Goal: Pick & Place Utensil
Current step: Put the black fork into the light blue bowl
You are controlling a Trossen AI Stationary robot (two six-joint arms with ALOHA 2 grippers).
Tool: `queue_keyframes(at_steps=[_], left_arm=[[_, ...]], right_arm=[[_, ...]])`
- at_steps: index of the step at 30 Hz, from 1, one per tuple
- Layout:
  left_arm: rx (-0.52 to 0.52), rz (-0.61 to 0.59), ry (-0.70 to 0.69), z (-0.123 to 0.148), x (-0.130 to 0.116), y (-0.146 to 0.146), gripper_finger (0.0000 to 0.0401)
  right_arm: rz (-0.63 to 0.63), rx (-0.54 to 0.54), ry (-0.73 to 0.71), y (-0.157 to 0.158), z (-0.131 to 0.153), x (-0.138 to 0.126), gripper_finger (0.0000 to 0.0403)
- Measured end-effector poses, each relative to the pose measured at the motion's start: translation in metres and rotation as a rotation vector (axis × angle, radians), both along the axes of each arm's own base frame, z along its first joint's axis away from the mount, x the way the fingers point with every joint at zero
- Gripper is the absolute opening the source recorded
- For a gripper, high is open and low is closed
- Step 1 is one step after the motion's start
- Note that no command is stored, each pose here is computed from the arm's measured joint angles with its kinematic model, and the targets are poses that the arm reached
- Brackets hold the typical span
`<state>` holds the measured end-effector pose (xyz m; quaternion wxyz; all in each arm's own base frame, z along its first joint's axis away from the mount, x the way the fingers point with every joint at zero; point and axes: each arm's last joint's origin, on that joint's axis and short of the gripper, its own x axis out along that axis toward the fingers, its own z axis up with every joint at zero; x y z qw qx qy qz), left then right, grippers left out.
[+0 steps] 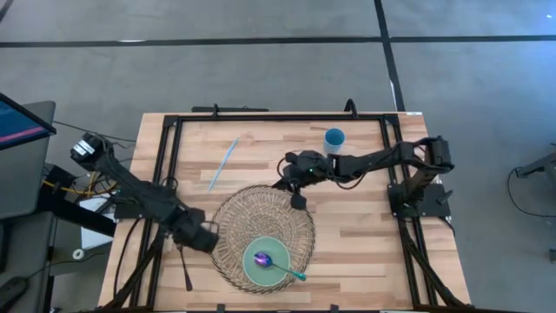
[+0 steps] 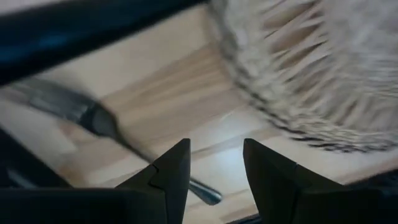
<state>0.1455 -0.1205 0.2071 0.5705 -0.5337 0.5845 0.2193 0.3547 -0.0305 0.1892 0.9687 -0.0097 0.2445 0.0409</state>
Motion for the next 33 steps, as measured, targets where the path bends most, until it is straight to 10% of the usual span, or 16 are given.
queue_keyframes(at_steps=[14,33], left_arm=[[0.035,0.105,0.252,-0.027,-0.031,-0.05,0.0149],[0.208,-0.024,0.042,-0.039,-0.027,-0.056,0.0112]], right_arm=[[-0.014,0.024,-0.052,-0.019,0.011,0.001,0.0005],[0.109,0.049,-0.152,-0.003,0.042,0.017,0.0005]])
